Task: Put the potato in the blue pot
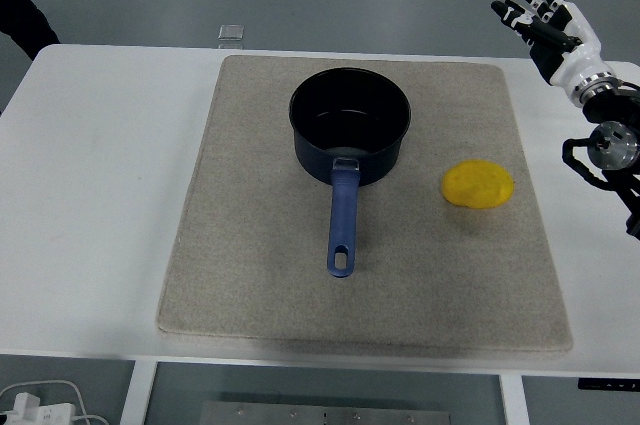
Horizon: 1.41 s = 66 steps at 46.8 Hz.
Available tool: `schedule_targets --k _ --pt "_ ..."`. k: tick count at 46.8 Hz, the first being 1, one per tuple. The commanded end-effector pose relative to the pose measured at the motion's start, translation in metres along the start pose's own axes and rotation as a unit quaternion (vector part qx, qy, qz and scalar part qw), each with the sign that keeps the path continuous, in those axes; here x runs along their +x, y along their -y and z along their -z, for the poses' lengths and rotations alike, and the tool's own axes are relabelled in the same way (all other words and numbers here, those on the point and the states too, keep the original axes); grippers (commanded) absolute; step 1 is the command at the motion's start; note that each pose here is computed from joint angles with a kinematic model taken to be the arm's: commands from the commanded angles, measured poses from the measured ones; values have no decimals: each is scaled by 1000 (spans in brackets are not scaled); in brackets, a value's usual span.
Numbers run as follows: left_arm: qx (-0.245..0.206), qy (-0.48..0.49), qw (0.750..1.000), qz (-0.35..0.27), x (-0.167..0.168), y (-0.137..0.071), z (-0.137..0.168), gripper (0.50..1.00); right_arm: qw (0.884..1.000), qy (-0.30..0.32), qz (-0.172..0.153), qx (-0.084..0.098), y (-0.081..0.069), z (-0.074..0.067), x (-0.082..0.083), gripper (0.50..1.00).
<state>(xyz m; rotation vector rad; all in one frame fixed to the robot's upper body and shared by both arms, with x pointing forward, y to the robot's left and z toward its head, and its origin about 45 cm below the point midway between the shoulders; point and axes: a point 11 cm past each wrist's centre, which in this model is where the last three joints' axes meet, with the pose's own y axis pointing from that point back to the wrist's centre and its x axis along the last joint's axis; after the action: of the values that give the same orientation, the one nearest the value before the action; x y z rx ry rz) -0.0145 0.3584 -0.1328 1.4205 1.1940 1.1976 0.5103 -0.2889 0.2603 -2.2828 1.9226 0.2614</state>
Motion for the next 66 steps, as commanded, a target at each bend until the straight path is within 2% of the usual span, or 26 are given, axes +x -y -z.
schedule_targets --k 1,43,58,62,66 --pt "0 0 1000 0 0 0 -1 996 1000 0 0 0 0 -1 -1 930" --pt "0 0 1000 0 0 0 -2 996 1000 -1 3 -3 1 -4 -6 930" --pt "-1 1 1000 2 -1 0 -2 996 1000 4 11 -7 2 -11 -16 930" --pt "-1 1 1000 1 -1 0 -2 996 1000 3 21 -11 1 -13 -18 930" --pt "-1 2 1000 0 0 0 -2 996 999 -2 34 -14 -3 -14 -14 930"
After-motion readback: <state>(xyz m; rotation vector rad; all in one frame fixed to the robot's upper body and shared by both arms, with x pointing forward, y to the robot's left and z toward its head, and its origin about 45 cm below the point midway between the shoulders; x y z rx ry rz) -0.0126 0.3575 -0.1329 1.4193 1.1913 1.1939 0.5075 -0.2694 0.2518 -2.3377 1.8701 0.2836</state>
